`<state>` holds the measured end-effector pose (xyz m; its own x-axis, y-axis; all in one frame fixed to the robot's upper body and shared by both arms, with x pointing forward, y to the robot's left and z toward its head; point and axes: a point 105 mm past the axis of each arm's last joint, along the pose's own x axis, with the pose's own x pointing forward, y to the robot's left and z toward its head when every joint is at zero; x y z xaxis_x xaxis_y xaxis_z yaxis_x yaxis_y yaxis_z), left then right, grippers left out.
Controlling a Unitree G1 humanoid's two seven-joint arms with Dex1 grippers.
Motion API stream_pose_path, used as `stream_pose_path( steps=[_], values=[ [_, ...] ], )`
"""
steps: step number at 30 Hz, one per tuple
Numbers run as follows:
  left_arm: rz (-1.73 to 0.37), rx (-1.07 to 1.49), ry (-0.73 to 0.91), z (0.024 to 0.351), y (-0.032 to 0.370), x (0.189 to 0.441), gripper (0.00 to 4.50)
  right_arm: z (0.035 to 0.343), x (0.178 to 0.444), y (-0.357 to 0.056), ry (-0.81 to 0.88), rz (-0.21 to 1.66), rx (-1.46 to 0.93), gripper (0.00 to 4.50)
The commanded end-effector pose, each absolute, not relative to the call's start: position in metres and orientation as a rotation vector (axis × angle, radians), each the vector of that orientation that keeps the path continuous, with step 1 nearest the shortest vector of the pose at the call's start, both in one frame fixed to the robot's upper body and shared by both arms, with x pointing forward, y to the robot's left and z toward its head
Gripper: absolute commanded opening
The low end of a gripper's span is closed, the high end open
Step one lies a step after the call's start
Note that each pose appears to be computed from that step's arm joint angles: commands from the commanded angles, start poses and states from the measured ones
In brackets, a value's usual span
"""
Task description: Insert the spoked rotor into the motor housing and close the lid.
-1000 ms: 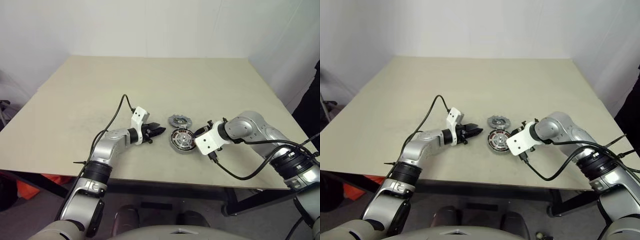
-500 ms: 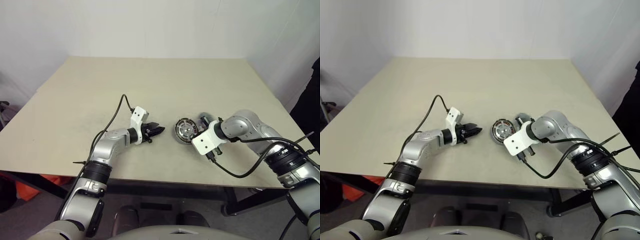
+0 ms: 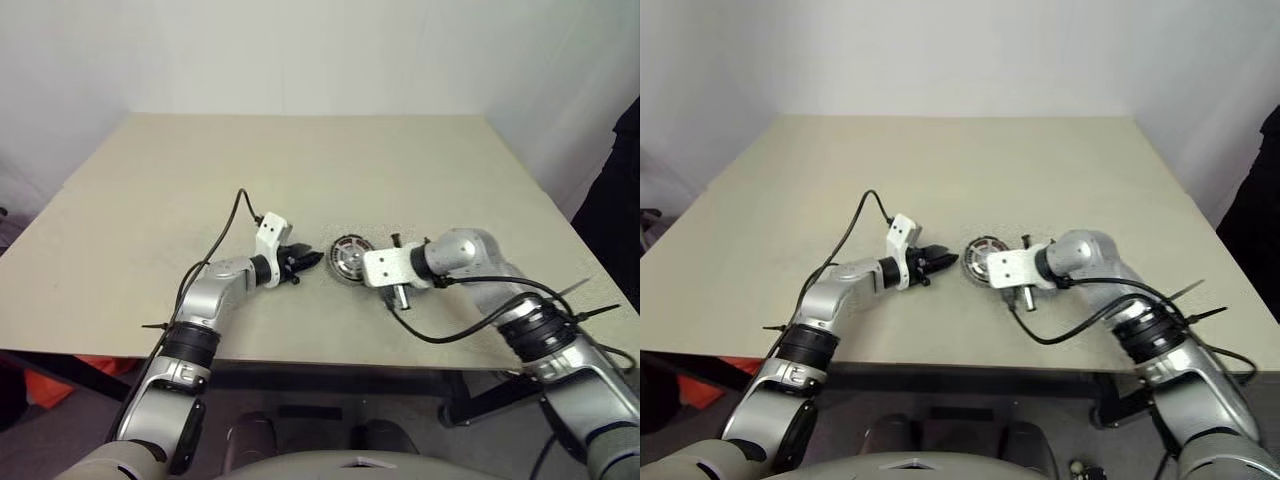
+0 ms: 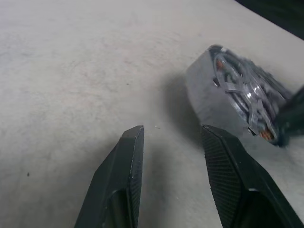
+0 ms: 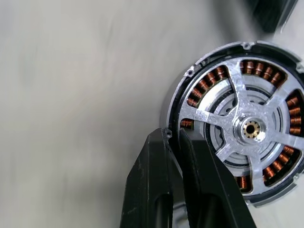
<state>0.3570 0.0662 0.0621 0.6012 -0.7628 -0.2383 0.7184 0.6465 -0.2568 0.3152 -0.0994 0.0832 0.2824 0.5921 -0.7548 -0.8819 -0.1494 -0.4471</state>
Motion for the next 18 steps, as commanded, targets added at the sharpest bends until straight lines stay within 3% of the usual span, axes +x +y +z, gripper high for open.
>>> stream_pose_path(
  steps=[1, 11, 18],
  values=[
    [-0.813, -0.128, 0.308, 0.068, 0.085, 0.361, 2.03, 0.112, 0.321, -0.087, 0.243, 1.287, -1.103, 0.01],
    [-0.606, -0.102, 0.319, 0.066, 0.160, 0.364, 2.03, 0.112, 0.326, -0.054, 0.187, 1.324, -1.086, 0.01],
    [-0.577, -0.104, 0.310, 0.068, 0.166, 0.362, 2.03, 0.098, 0.328, -0.044, 0.207, 1.348, -1.090, 0.01]
  ],
)
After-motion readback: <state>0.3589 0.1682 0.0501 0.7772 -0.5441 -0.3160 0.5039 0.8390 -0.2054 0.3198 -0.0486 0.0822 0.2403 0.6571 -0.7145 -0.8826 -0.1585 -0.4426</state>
